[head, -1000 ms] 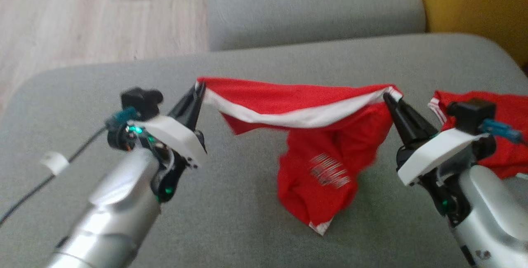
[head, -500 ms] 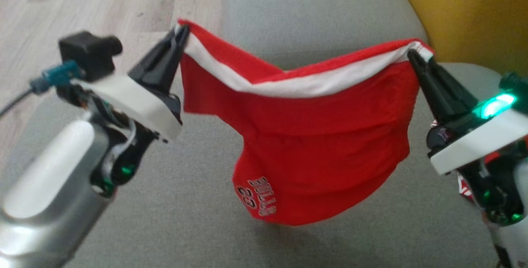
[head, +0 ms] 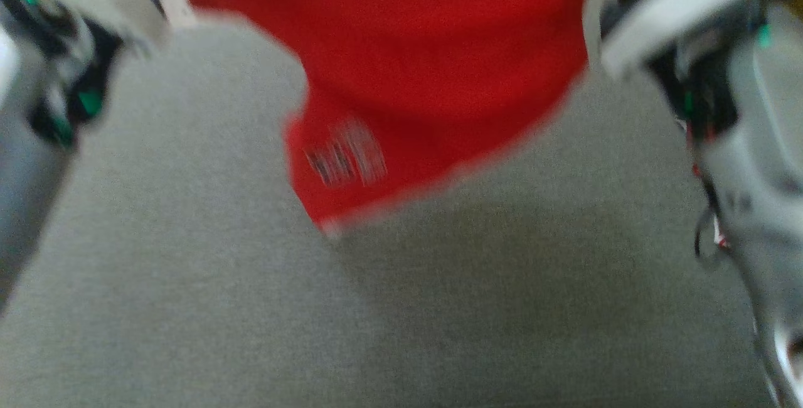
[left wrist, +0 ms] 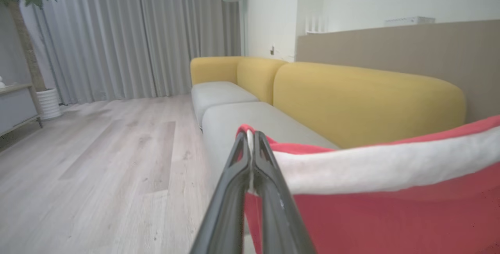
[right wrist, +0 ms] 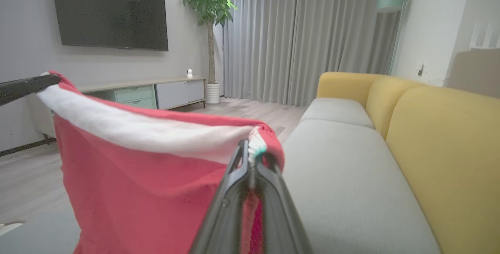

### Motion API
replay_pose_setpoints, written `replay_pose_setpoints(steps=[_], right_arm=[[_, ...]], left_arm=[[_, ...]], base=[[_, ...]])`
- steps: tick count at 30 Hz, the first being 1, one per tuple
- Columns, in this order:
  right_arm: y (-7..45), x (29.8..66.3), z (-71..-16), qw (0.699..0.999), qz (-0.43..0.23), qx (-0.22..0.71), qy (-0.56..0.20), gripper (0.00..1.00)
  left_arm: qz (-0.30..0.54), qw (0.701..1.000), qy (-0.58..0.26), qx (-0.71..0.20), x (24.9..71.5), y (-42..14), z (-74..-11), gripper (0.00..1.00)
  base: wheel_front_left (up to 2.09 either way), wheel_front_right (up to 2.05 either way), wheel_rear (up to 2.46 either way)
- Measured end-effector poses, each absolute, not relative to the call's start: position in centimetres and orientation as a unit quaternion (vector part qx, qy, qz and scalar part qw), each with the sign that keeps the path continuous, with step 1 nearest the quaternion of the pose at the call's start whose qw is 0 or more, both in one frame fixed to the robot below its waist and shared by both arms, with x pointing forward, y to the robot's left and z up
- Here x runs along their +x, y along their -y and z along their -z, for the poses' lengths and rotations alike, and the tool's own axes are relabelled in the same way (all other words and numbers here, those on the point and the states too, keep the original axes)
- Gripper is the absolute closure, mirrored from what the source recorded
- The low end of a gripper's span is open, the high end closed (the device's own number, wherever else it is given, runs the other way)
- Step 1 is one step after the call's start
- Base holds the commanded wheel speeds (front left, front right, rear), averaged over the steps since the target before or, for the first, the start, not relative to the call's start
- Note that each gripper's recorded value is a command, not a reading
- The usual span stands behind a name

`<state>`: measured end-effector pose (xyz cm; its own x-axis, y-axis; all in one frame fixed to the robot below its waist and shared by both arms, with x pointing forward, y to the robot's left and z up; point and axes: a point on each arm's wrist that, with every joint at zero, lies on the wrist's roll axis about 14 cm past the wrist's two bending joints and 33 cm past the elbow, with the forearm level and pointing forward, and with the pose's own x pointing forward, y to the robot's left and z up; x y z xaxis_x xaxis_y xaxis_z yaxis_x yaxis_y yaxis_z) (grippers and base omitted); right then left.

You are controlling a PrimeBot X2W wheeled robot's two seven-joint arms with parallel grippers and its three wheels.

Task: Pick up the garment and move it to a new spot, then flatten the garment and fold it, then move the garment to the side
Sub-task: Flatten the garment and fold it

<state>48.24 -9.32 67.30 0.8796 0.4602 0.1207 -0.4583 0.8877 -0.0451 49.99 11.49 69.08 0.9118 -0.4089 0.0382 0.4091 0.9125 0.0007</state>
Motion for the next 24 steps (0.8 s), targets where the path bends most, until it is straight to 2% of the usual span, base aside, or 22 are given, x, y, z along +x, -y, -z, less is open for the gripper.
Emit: replay_pose_setpoints(steps=[7,10,11,12,15,19,21,24], right_arm=[[10.3,56.9,-73.3,0.966,-0.181,-0.035,0.18,1.0],[10.4,59.2,-71.7,0.967,-0.171,-0.022,0.187,1.0],[10.1,59.9,-70.3,0.968,-0.172,-0.02,0.179,1.0],[9.1,60.8,-66.5,0.971,-0.185,-0.028,0.147,1.0],[7.4,60.6,-59.1,0.974,-0.211,-0.039,0.075,1.0],[6.1,57.7,-49.9,0.972,-0.234,-0.014,-0.024,1.0],[5.8,55.6,-46.9,0.969,-0.239,0.012,-0.06,1.0],[6.1,54.5,-47.8,0.969,-0.241,0.033,-0.045,1.0]], left_arm=[[0.193,0.968,0.16,-0.029,57.5,-10.3,-76.2,1.0],[0.201,0.962,0.176,-0.05,59.4,-9.0,-75.1,1.0],[0.206,0.962,0.17,-0.057,60.0,-8.7,-73.9,1.0],[0.212,0.965,0.141,-0.067,61.0,-8.2,-70.6,1.0],[0.22,0.967,0.079,-0.097,60.7,-7.8,-64.3,1.0],[0.205,0.97,0.01,-0.127,58.3,-9.0,-56.5,1.0],[0.194,0.971,-0.017,-0.14,56.4,-9.8,-53.0,1.0],[0.192,0.97,-0.018,-0.149,54.3,-10.2,-52.1,1.0]], base=[[0.0,0.0,0.0],[0.0,0.0,0.0],[0.0,0.0,0.0],[0.0,0.0,0.0],[0.0,0.0,0.0],[0.0,0.0,0.0],[0.0,0.0,0.0],[0.0,0.0,0.0]])
